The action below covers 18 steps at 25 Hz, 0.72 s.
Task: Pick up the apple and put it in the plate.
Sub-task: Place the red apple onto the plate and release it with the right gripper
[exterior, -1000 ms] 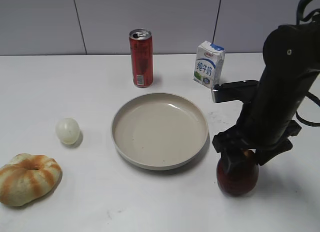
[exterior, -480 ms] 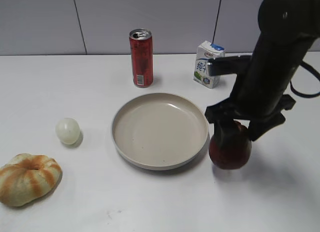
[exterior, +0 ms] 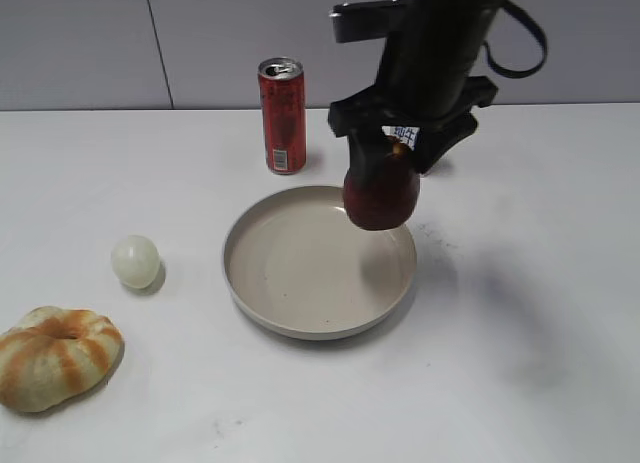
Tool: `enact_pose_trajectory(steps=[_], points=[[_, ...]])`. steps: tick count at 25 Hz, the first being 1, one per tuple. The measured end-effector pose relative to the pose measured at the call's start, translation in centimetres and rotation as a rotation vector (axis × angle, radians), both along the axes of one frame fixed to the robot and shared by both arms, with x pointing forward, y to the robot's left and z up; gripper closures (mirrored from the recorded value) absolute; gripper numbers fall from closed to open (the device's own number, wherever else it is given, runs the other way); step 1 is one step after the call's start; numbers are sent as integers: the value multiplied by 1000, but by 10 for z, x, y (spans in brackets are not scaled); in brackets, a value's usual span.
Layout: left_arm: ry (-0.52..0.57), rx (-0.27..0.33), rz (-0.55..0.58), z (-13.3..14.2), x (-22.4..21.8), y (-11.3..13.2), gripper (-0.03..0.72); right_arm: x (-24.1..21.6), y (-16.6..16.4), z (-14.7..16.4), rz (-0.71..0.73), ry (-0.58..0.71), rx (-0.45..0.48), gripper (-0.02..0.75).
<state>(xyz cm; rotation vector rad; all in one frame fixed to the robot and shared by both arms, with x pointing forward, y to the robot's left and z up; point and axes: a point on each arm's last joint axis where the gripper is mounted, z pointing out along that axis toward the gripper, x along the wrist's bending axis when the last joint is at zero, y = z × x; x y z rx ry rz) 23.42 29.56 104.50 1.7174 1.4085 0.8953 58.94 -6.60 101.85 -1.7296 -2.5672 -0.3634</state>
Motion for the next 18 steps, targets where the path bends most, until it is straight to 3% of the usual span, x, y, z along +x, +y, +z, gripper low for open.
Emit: enact_pose_trajectory(steps=[7, 15, 18], points=[[0, 0, 0, 0, 0, 0, 452, 17, 45, -46, 74, 56, -45, 188], [0, 0, 0, 0, 0, 0, 452, 19, 50, -73, 79, 108, -75, 190], [0, 0, 0, 0, 0, 0, 452, 19, 50, -74, 86, 109, -74, 134]])
